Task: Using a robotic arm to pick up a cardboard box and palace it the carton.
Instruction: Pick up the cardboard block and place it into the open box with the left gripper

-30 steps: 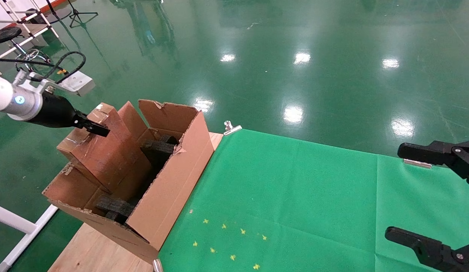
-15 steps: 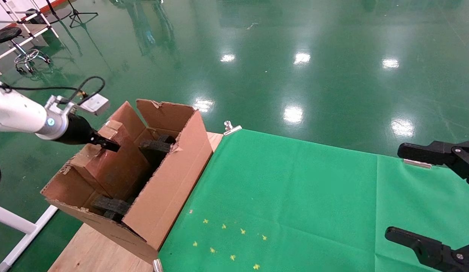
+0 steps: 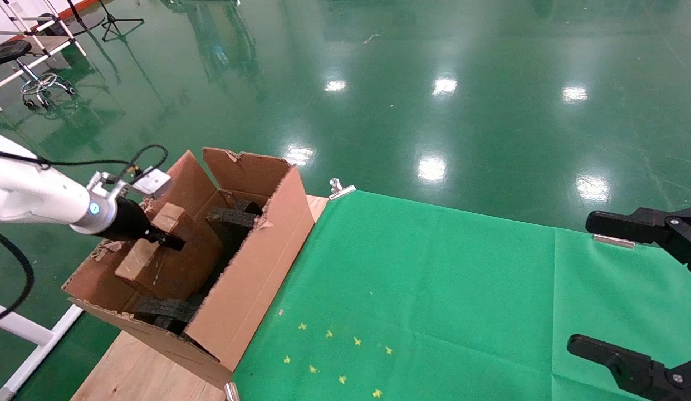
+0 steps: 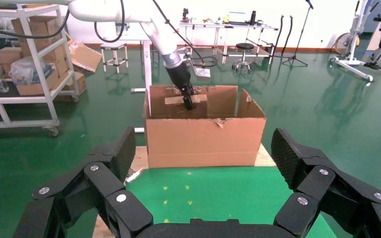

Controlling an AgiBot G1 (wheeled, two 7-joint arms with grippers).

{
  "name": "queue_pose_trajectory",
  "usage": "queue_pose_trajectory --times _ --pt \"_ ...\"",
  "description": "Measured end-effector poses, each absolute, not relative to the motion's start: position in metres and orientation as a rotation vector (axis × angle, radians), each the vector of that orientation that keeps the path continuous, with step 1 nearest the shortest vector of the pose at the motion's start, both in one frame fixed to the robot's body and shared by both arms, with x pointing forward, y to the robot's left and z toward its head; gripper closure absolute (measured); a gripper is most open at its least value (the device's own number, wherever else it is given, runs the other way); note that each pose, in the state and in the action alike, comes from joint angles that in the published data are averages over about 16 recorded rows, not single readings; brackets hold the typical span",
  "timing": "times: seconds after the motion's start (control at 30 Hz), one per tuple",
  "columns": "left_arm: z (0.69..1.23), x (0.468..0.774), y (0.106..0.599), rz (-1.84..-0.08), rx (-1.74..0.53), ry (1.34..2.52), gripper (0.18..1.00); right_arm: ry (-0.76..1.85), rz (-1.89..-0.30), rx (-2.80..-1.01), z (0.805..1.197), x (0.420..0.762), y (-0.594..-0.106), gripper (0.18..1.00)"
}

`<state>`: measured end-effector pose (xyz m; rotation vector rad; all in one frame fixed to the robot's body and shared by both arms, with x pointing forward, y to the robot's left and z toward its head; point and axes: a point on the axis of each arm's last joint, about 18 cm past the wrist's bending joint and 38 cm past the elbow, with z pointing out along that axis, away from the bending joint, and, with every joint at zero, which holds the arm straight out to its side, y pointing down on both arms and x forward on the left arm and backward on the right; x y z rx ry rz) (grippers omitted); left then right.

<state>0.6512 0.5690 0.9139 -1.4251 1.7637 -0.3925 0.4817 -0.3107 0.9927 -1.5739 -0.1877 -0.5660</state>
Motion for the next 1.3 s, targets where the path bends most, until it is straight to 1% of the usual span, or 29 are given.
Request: queue_pose_trajectory --times 0.37,0.73,0.93,1.13,1.3 --pt "0.88 0.662 0.559 -0.376 -1.459 1.76 0.863 -0.188 -0.566 -1.574 0.993 0.482 -0.311 0.178" --pt "0.873 0.668 0.557 -0.386 -1.469 1.73 0.863 -0.187 -0.566 -1.574 0.993 0.482 -0.311 0.178" --pt "0.872 0.667 0.557 -0.386 -1.47 1.73 0.84 -0.187 -0.566 -1.574 0.993 0.482 -0.311 0.178" --pt "0.872 0.666 0.557 -0.384 -1.472 1.735 0.787 -0.187 -0.566 -1.574 0.993 0.482 -0.311 0.178" --pt "0.871 0.666 0.557 -0.383 -1.474 1.739 0.71 -0.187 -0.566 -1.574 0.993 0.482 -0.311 0.178"
